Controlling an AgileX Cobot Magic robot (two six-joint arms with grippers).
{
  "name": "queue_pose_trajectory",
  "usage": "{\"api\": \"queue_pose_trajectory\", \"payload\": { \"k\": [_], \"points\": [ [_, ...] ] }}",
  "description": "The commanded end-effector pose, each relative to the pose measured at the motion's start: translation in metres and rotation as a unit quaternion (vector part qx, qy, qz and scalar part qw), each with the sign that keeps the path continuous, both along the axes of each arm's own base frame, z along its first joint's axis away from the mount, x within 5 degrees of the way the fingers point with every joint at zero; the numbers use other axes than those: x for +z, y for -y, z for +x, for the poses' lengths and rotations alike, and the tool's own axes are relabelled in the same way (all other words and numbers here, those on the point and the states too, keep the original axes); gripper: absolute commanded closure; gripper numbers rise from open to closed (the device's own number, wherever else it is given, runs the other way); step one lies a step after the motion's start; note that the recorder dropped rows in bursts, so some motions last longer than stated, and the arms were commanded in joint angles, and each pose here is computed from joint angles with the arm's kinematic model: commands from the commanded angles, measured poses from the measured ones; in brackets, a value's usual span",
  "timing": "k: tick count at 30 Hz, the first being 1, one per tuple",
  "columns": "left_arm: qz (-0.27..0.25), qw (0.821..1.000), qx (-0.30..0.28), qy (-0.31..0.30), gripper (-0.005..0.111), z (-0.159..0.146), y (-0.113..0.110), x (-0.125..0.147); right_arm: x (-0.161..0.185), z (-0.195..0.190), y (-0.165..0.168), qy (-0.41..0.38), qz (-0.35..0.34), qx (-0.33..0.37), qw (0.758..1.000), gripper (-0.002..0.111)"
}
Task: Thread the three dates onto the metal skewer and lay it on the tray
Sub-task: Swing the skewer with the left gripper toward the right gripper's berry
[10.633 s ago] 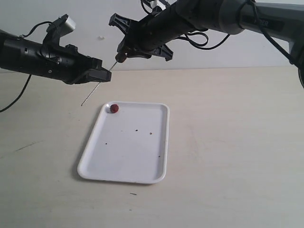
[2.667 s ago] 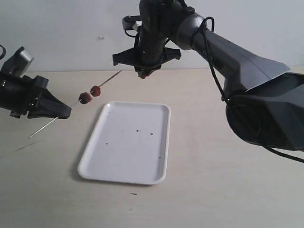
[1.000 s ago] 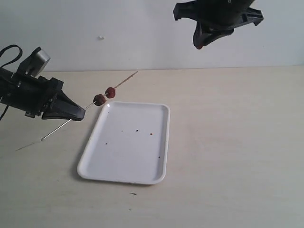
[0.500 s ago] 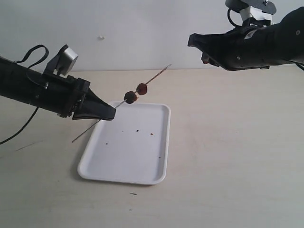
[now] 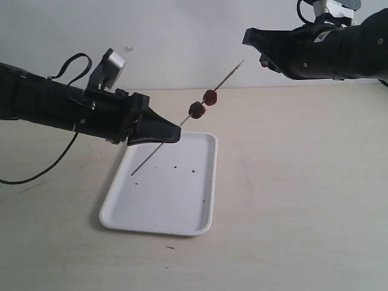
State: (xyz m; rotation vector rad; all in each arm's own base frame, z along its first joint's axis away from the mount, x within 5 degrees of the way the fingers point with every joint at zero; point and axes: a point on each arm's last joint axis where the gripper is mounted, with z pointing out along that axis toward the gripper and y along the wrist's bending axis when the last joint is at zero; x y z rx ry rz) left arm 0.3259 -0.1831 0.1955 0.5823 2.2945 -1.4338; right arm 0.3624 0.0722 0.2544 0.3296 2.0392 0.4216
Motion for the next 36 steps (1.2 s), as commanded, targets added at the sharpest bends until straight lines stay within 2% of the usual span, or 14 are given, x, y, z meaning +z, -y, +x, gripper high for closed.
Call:
{"api": "queue_pose_trajectory", "payload": {
  "k": [1, 10, 15, 20, 28, 36],
  "points": [
    [-0.008, 1.000, -0.005, 0.004, 0.107, -0.004, 0.007, 0.002, 0.005, 0.001, 0.003, 0.028, -0.016, -0.001, 0.999, 0.093],
    [-0.027, 0.999, -0.034, -0.006, 0.107, -0.009, 0.009, 0.005, 0.008, 0.003, 0.004, 0.046, -0.016, -0.007, 0.999, 0.093],
    [-0.029, 0.999, -0.036, -0.006, 0.107, -0.010, 0.010, 0.005, 0.010, 0.004, 0.004, 0.061, -0.013, -0.013, 0.998, 0.085],
    [-0.034, 0.998, -0.045, -0.010, 0.107, -0.013, 0.014, 0.006, 0.004, 0.007, 0.004, 0.059, -0.012, -0.018, 0.998, 0.084],
    [-0.039, 0.998, -0.043, -0.011, 0.107, -0.013, 0.015, 0.007, -0.022, 0.018, 0.004, 0.036, 0.008, -0.037, 0.999, 0.085],
    [-0.023, 1.000, -0.020, -0.005, 0.107, -0.009, 0.014, 0.004, -0.024, 0.019, 0.004, 0.035, 0.053, -0.060, 0.996, 0.085]
  ]
}}
